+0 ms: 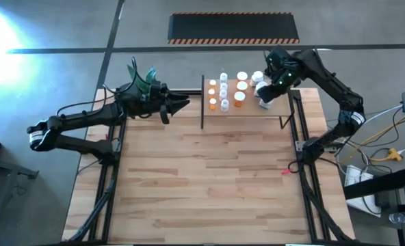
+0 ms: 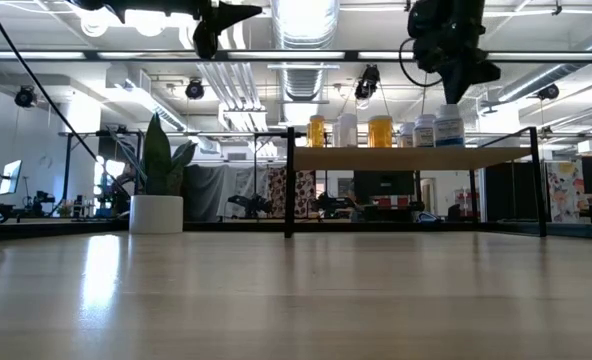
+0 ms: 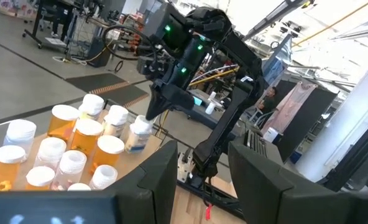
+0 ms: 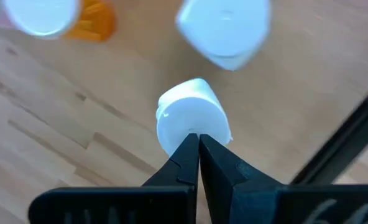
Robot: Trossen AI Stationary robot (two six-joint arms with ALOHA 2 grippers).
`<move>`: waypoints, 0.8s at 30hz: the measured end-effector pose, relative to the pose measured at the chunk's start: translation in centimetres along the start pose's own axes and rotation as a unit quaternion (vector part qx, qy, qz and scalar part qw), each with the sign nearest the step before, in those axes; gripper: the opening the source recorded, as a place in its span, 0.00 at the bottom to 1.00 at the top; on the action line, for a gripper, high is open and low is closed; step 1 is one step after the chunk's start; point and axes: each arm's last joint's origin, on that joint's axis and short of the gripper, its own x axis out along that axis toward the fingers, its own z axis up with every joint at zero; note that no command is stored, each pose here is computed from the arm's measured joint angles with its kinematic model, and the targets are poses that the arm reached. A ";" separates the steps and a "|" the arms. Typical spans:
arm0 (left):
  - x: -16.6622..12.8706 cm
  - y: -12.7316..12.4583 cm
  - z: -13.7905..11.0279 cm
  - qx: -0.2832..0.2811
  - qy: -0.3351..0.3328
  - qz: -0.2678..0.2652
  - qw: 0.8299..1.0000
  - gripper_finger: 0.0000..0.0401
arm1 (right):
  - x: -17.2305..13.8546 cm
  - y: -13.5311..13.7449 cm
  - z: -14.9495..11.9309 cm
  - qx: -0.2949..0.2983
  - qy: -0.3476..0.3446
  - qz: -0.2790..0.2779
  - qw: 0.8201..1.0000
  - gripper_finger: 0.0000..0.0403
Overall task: Pick and place medicine bottles onto shelf by color
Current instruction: Adjust the pill bottles on the shelf, then return to Home Position
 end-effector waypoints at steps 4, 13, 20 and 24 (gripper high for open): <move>0.0 0.0 0.0 0.000 0.000 0.000 1.000 0.32 | -0.2 1.0 -0.1 -0.038 -0.005 0.007 0.999 0.02; 0.0 0.0 0.0 0.000 -0.002 -0.001 1.000 0.32 | -0.1 1.1 0.4 -0.053 -0.018 -0.014 0.998 0.02; 0.0 -0.1 0.2 0.001 -0.006 -0.003 1.000 0.32 | -5.3 1.6 -1.4 -0.078 -0.114 0.009 0.990 0.02; 0.0 -0.2 0.4 0.002 -0.014 -0.007 1.000 0.32 | -8.7 1.6 -4.3 -0.134 -0.204 0.070 0.967 0.02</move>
